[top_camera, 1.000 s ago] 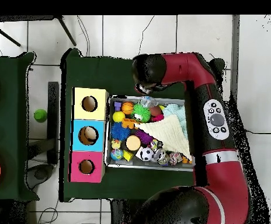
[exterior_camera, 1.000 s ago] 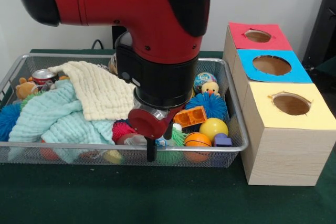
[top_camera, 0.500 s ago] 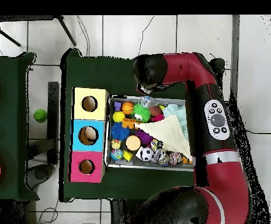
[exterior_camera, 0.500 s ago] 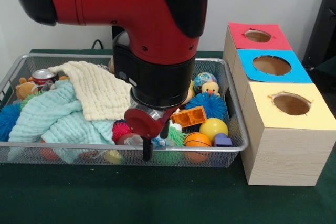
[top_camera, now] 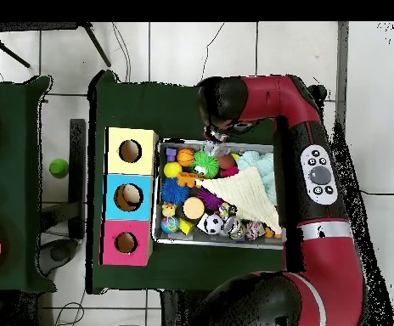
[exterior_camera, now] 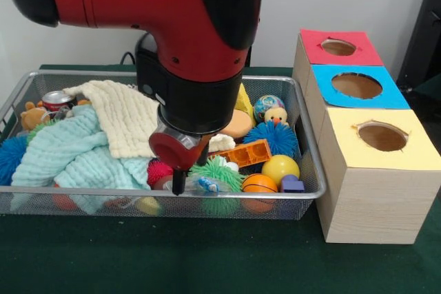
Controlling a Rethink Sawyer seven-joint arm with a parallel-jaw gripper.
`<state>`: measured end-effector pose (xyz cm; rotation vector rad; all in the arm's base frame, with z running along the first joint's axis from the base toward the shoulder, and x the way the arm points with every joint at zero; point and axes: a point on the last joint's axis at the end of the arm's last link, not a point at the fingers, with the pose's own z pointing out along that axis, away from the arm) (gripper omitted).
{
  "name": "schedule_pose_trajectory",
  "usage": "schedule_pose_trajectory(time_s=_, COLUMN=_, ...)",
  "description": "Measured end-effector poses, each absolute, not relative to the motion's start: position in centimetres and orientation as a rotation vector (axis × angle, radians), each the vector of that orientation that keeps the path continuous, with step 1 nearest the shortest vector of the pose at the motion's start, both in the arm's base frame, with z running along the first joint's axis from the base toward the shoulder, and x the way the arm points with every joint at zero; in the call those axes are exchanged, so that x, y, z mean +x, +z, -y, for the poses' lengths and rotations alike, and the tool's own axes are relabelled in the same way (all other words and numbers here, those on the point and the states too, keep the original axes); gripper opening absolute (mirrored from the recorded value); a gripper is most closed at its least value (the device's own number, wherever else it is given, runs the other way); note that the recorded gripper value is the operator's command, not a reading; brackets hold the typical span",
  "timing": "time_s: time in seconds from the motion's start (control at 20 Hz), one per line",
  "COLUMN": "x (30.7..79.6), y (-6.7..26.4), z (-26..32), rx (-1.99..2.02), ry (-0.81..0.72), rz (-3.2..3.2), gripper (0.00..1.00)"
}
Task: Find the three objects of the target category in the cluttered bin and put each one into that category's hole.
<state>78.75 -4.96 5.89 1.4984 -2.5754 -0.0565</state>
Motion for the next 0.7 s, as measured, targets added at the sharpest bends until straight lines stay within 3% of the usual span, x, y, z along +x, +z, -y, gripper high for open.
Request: schedule_pose_trajectory(time_s=0.7, x=78.2, y=6.0, z=6.7, rx=1.461, ry=-0.074, rz=2.578, gripper=1.00)
